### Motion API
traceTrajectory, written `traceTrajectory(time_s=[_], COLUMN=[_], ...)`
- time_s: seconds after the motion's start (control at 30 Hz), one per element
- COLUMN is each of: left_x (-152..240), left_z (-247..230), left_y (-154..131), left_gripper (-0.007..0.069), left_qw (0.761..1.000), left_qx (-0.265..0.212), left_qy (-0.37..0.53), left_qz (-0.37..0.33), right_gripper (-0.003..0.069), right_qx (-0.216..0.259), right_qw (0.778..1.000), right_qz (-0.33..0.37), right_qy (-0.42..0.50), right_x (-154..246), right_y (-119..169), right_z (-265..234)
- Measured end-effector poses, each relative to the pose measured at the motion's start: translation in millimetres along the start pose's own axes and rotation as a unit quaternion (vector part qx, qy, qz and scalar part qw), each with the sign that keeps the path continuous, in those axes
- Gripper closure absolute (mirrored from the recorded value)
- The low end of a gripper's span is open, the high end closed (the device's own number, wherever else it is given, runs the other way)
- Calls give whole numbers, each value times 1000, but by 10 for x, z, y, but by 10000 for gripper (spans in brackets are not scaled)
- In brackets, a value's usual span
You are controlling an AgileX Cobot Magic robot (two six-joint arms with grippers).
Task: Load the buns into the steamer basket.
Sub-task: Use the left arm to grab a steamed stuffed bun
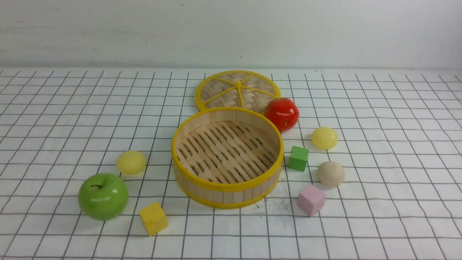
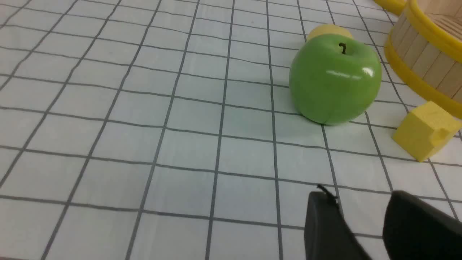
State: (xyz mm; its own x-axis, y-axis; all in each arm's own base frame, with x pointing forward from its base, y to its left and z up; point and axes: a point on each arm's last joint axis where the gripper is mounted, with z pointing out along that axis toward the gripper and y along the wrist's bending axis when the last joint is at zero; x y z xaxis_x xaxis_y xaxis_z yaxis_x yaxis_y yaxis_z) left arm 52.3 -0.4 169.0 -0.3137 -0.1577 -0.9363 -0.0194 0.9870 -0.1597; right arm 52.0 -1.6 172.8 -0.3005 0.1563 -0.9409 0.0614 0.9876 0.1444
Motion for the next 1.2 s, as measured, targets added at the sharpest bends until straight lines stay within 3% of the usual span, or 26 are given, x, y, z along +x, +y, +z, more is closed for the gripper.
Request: traceTrajectory(time_s=[0.77, 1.0, 1.2], left_x=[0, -70, -84], left_z=[0, -3, -4], left_y=[1, 31, 32], left_gripper=[387, 387, 387], left_qw=[1000, 992, 989], left_qx=[0, -21, -24], left_qy=[0, -36, -43], left_qz=[2, 120, 136], right_gripper=[418, 418, 418], right_qx=[0, 0, 0], right_qw=[1000, 1000, 1000], right_qz=[0, 0, 0], right_qy=[0, 0, 0], right_x=[0, 0, 0], right_y=[0, 0, 0], right_z=[0, 0, 0])
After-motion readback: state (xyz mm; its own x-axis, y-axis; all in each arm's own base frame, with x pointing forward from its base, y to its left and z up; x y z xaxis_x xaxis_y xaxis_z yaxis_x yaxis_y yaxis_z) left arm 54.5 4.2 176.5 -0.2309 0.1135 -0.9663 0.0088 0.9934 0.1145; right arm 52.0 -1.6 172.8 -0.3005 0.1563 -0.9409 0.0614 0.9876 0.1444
